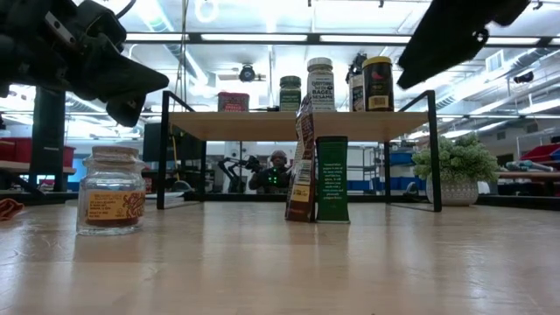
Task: Shelf spices
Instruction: Put the orange seasoning bag on the shelf
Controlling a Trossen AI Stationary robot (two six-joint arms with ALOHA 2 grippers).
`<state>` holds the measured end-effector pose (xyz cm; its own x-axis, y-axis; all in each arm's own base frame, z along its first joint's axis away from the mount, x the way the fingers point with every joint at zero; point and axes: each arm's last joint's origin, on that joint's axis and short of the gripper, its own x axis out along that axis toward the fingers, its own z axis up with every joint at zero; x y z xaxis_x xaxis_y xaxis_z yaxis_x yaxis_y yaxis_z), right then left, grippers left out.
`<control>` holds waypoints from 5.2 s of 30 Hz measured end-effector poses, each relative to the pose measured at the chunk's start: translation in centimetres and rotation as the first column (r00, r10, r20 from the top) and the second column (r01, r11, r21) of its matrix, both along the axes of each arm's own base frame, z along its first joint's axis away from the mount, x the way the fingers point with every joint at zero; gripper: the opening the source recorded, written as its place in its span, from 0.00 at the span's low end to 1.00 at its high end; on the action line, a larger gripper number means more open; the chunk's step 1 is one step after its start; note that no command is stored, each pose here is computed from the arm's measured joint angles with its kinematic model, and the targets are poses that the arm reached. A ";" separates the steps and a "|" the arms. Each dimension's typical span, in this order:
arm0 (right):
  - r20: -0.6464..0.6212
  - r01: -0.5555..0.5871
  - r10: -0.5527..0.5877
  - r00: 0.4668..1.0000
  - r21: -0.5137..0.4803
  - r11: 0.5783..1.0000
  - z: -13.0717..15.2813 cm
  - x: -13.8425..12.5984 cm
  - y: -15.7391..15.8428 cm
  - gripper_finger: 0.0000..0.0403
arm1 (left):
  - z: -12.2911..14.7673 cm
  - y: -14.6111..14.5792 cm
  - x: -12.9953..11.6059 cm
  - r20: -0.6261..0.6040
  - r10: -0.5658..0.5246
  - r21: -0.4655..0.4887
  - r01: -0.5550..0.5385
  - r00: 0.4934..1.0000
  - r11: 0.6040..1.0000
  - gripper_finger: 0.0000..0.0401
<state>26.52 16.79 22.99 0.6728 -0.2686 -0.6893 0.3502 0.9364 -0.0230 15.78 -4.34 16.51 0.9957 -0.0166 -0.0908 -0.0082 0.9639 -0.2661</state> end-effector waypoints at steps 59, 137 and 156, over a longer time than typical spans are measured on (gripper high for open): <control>-0.556 -0.832 0.682 0.475 -0.536 0.143 0.1 7.3 -8.5 0.46 | 0.2 0.0 0.0 0.023 0.004 -0.054 -0.003 1.000 0.999 0.01; -0.338 -0.037 -0.131 0.932 -0.449 0.893 13.9 15.4 -19.9 0.00 | 0.3 0.0 0.0 0.025 0.004 -0.055 -0.002 1.000 0.998 0.01; -0.352 -0.081 -0.083 0.932 -0.428 0.900 13.9 15.4 -19.1 0.04 | 0.2 0.0 0.0 0.023 0.004 -0.054 -0.002 1.000 0.999 0.01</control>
<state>41.93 -2.33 36.84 0.4063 -0.5923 -0.6958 0.2426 0.8041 -0.5428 15.80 -4.35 16.74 0.9976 -0.0179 -0.0671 -0.0043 0.9481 -0.3180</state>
